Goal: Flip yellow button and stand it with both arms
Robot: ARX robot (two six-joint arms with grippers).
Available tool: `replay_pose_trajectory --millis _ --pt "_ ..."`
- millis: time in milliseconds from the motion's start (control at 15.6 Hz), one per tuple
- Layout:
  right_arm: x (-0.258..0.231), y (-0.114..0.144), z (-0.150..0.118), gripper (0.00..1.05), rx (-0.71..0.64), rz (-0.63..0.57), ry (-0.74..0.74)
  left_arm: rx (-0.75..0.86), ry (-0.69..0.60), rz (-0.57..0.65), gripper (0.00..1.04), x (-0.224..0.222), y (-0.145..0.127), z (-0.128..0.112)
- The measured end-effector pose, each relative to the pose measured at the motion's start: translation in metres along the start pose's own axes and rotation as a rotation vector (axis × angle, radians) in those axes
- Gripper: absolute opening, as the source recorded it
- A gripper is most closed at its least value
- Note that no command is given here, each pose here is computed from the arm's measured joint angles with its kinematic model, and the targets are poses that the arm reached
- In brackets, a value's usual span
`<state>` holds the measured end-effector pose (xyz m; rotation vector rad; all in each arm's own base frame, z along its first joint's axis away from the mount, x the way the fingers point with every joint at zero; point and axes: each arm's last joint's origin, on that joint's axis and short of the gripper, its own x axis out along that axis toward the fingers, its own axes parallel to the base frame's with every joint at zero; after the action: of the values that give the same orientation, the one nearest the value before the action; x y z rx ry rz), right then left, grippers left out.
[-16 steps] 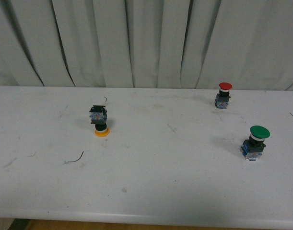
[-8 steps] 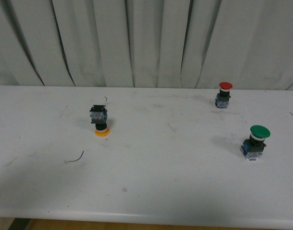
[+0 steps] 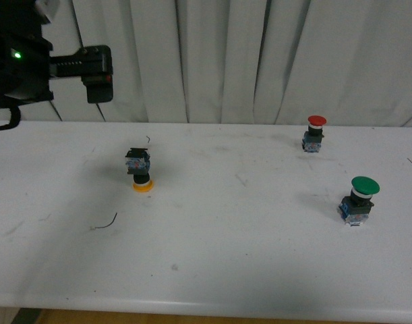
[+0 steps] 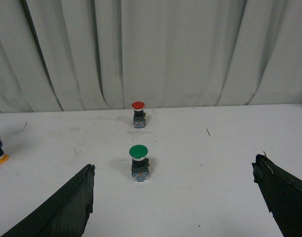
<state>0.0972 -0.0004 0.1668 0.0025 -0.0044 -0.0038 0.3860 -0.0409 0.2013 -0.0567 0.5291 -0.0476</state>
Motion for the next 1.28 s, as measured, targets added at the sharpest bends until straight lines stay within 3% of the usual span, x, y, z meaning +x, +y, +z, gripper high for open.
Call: replay_pose_trajectory --millis 448,640,704,1280 --pt "0.000 0.000 0.000 0.98 0.000 0.000 0.000 0.207 0.227 -0.102 0.98 0.062 -0.034 -0.010" --pt "0.000 0.000 0.000 0.98 0.000 0.000 0.000 0.178 0.315 -0.092 0.98 0.081 -0.029 -0.016" --pt "0.000 0.000 0.000 0.98 0.000 0.000 0.000 0.097 0.338 -0.024 0.98 0.106 -0.027 -0.018" --pt "0.000 0.000 0.000 0.98 0.000 0.000 0.000 0.132 0.337 -0.020 0.98 0.111 -0.032 -0.020"
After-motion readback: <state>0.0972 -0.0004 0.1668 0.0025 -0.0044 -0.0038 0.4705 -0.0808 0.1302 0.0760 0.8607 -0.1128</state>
